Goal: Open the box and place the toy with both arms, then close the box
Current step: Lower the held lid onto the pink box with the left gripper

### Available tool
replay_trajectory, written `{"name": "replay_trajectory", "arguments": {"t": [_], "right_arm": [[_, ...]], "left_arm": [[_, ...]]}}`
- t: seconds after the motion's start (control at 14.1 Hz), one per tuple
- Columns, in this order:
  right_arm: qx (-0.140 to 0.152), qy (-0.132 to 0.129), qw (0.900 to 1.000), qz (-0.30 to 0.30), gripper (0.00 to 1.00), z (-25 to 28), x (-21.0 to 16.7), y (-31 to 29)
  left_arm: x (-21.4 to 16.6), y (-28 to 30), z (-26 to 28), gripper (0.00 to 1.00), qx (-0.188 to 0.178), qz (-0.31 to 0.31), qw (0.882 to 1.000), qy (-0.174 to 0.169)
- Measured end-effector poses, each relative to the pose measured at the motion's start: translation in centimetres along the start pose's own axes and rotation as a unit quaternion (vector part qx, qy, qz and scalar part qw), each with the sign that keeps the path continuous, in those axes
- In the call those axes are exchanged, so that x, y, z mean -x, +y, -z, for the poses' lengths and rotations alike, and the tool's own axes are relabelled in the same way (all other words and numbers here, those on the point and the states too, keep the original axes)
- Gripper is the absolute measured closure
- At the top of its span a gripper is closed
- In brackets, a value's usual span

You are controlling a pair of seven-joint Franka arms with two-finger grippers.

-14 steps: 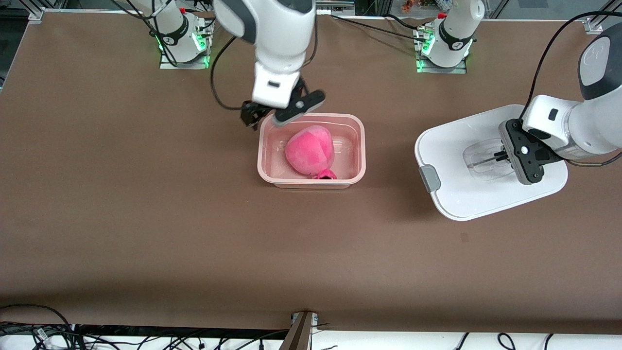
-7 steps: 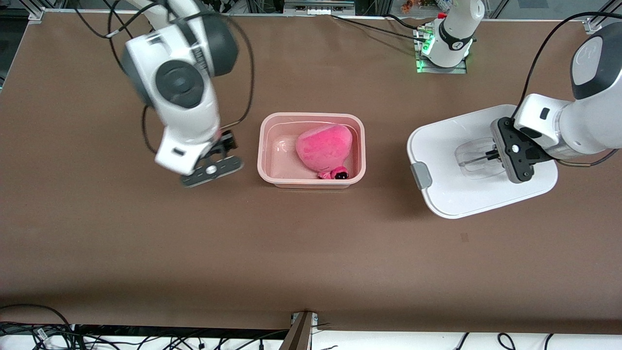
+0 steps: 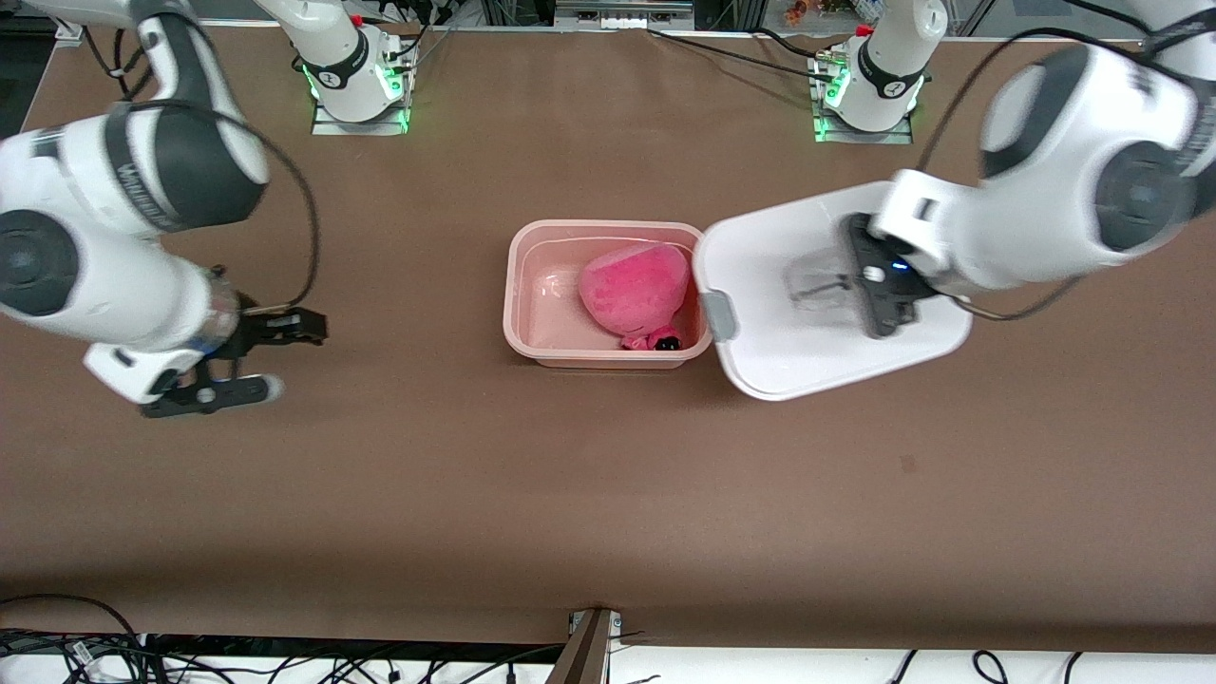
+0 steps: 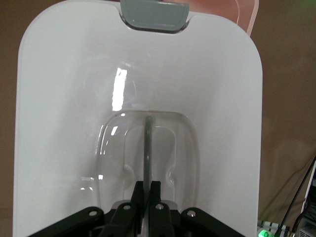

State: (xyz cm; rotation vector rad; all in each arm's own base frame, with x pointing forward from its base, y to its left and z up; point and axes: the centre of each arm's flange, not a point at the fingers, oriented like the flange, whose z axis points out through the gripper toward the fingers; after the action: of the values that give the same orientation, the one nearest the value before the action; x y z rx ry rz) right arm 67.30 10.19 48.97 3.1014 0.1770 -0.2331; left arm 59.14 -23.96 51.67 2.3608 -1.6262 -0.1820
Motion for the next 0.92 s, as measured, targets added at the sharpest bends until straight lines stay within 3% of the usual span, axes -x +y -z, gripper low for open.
{"name": "replay_trajectory", "arguments": {"t": [0.21, 0.43, 0.71, 0.92], "right_arm": [[-0.023, -0.017, 0.998, -0.05, 0.0, -0.2, 0.5, 6.8], [-0.039, -0.02, 0.996, -0.08, 0.0, -0.3, 1.1, 11.6], [-0.037, -0.01, 0.995, -0.091, 0.0, 1.4, 2.1, 12.8], [-0.028, 0.005, 0.994, -0.102, 0.0, 3.6, 3.3, 13.7]], "left_arm": [[-7.6, 6.0, -3.1, 0.93, -0.011, 0.0, 1.0, -0.001], [-12.7, 7.8, -8.5, 0.93, -0.011, -0.025, 1.0, 0.009], [-16.6, 9.4, -15.6, 0.93, 0.004, -0.046, 0.999, -0.007], [-17.6, 8.9, -17.1, 0.93, -0.022, -0.053, 0.998, 0.001]]}}
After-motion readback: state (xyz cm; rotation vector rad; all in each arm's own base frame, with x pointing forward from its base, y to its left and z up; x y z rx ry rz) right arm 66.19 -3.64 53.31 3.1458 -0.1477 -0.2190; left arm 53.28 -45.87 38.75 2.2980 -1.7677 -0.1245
